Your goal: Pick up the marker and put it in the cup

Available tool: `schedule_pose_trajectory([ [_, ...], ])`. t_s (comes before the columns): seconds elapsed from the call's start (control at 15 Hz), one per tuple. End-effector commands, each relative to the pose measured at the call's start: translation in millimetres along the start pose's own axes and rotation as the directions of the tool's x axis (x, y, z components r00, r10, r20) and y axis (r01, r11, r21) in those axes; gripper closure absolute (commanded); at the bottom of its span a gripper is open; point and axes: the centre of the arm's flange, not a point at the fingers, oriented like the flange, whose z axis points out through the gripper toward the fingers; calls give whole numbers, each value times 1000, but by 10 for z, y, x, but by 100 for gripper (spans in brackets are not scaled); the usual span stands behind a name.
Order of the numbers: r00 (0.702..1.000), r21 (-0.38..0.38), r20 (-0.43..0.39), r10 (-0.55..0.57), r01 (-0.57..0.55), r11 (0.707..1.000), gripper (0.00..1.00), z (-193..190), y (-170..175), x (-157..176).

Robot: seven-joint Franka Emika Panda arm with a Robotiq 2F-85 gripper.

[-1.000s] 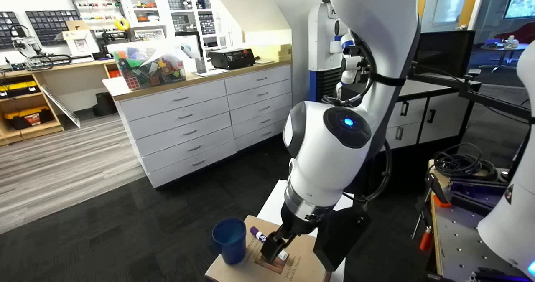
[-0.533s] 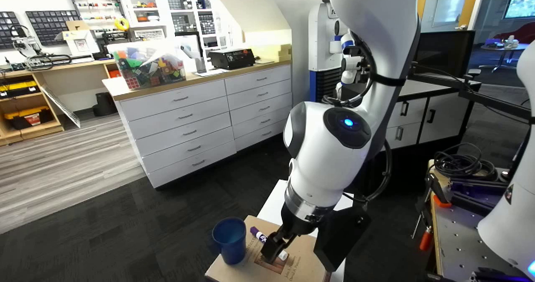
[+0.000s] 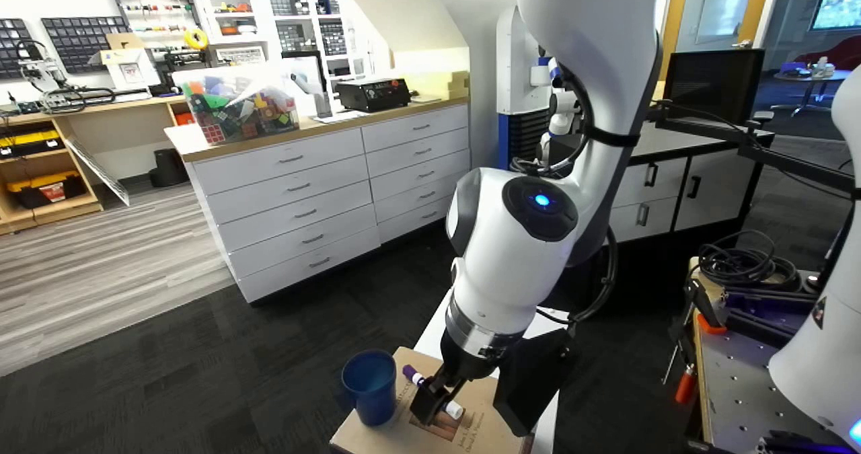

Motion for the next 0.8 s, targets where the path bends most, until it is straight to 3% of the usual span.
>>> schedule_pose_trajectory([
  [0.0,997,10,75,4,-5,1000,0,71,-34,186],
  [0.33,987,-1,160,33,-34,999,0,216,52,213],
  [0.73,986,-4,162,30,-30,1000,0,159,15,335],
])
